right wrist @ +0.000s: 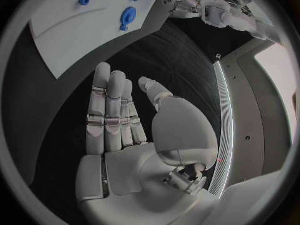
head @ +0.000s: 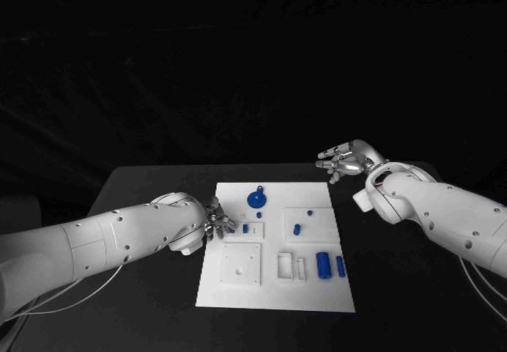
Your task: Assemble the parts on the task board
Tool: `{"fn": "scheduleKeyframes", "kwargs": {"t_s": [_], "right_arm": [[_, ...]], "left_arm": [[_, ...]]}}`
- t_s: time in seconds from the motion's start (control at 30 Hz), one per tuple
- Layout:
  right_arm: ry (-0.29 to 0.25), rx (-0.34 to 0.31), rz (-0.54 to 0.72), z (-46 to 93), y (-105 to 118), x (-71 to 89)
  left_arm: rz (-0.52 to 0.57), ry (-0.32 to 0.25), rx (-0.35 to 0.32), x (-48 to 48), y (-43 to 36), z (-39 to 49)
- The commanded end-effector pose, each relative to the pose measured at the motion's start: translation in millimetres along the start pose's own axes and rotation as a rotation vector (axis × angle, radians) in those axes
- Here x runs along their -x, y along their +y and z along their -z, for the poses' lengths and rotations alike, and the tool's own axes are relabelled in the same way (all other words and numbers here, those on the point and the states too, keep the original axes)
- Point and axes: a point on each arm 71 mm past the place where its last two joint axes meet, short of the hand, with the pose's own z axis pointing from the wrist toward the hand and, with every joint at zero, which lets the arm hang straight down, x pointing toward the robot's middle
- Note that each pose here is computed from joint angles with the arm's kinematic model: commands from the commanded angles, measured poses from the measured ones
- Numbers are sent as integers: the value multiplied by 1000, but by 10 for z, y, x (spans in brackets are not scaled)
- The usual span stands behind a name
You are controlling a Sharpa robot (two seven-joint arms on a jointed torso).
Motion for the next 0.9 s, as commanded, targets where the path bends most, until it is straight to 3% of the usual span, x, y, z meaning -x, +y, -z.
{"fn": "scheduleKeyframes", "kwargs": {"t_s": [0.03, 0.9], "right_arm": [[14, 8, -1, 1, 11, -13], [15, 8, -2, -2, 11, -19]], "left_arm": [[-23, 65, 25, -132, 30, -13], [-17, 55, 46, -106, 100, -33]]}}
